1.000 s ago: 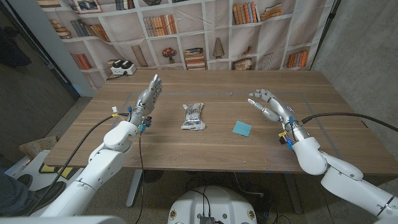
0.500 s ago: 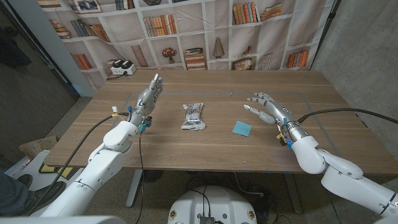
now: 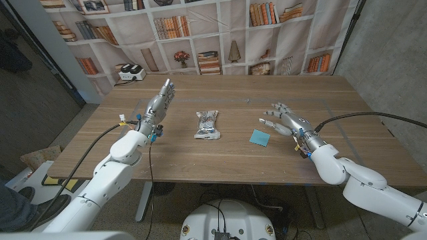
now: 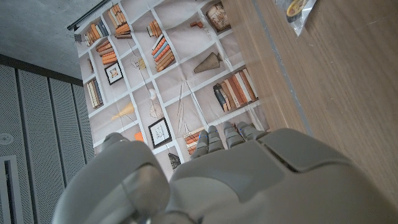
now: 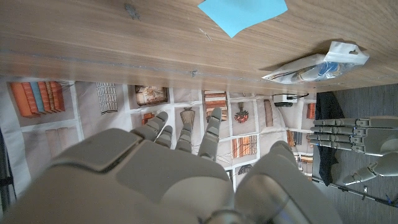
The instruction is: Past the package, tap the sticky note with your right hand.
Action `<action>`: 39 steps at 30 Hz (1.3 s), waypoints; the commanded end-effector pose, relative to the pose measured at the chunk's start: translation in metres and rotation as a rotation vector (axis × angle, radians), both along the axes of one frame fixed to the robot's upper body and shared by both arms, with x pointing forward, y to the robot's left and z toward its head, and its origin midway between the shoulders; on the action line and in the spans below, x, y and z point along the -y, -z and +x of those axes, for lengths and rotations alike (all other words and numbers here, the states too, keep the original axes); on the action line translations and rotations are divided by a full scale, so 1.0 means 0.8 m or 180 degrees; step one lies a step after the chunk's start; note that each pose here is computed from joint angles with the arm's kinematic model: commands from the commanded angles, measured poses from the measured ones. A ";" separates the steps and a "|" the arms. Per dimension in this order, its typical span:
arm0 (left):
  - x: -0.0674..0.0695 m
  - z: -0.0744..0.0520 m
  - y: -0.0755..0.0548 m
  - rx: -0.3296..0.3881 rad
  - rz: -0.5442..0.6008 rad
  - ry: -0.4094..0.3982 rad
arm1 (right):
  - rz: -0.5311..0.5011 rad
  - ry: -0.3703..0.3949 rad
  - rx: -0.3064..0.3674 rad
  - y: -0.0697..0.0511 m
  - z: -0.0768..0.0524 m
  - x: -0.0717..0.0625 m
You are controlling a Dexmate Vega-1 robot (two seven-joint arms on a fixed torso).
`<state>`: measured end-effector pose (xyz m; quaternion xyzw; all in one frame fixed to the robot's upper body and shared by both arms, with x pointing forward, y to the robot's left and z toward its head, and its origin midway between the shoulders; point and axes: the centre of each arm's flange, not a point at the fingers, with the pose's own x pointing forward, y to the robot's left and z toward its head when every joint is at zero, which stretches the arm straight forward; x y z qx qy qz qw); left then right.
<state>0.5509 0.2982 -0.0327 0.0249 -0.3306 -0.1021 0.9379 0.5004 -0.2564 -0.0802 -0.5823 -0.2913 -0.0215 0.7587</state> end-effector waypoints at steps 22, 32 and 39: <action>-0.014 -0.007 0.012 -0.0041 -0.0058 -0.0071 | -0.0459 0.0108 -0.0535 0.038 0.032 -0.028; -0.020 -0.009 0.013 -0.0031 -0.0072 -0.0086 | -0.0511 0.0161 -0.0598 0.039 0.039 -0.033; -0.022 -0.009 0.015 -0.0043 -0.0093 -0.0093 | -0.0502 0.0180 -0.0634 0.040 0.043 -0.036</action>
